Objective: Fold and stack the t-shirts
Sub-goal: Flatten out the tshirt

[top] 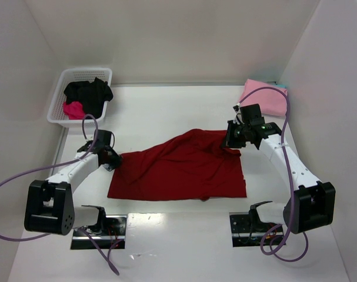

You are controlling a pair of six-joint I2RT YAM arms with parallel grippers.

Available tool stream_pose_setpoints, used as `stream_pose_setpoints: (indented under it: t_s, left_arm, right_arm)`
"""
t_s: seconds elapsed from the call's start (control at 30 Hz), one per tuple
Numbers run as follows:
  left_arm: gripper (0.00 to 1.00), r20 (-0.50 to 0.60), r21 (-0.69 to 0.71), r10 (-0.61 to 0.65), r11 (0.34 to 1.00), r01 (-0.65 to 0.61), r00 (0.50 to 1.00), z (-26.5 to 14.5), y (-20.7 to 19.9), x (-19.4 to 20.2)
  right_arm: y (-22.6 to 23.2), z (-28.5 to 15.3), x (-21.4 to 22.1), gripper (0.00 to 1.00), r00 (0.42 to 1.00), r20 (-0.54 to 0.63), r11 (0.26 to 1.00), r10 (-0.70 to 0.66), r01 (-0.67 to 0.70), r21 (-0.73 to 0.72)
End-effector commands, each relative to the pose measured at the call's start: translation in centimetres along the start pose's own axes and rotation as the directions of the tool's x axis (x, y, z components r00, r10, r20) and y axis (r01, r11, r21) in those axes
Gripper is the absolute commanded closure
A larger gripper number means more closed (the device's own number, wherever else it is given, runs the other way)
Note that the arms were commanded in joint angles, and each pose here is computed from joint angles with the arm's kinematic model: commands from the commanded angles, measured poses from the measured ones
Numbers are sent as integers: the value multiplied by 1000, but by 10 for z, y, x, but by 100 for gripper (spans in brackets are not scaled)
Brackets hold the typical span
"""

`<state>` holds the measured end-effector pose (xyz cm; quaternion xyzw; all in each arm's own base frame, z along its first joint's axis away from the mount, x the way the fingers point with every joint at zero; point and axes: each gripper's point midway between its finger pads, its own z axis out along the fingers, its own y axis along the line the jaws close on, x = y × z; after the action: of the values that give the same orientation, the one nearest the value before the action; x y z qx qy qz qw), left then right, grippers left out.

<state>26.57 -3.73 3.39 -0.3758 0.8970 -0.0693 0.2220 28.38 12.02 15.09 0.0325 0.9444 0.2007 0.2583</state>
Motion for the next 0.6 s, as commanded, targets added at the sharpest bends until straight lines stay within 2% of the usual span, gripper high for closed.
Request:
stream_pose_setpoints:
  t_s: [0.0, 0.17, 0.2, 0.33, 0.37, 0.47, 0.5, 0.57]
  left_arm:
    - [100, 57, 27, -20, 999, 18, 998, -15, -9, -17]
    - [100, 76, 107, -2, 994, -6, 997, -48, -26, -26]
    - [100, 106, 179, 27, 983, -46, 994, -71, -38, -32]
    - [100, 149, 280, 57, 955, -97, 987, -104, -53, -37]
    - [98, 148, 345, 79, 930, -126, 986, -113, -63, -35]
    - [78, 126, 413, 120, 896, -162, 985, -121, -68, -22]
    - [78, 126, 402, 119, 901, -160, 985, -121, -62, -19]
    - [86, 148, 402, 112, 901, -163, 983, -126, -60, -21]
  right_arm:
    - [6, -4, -9, 94, 1000, 18, 1000, 4, -4, -19]
    - [6, -4, -9, 94, 1000, 18, 1000, 4, -4, -19]
    - [6, -4, -9, 94, 1000, 18, 1000, 4, -4, -19]
    - [6, -4, -9, 94, 1000, 18, 1000, 4, -4, -19]
    - [6, -4, -9, 94, 1000, 18, 1000, 4, -4, -19]
    - [6, -4, -9, 94, 1000, 18, 1000, 4, -4, -19]
    - [6, -4, -9, 94, 1000, 18, 1000, 4, -4, -19]
    - [8, -8, -13, 94, 999, 35, 1000, 0, 1, -26]
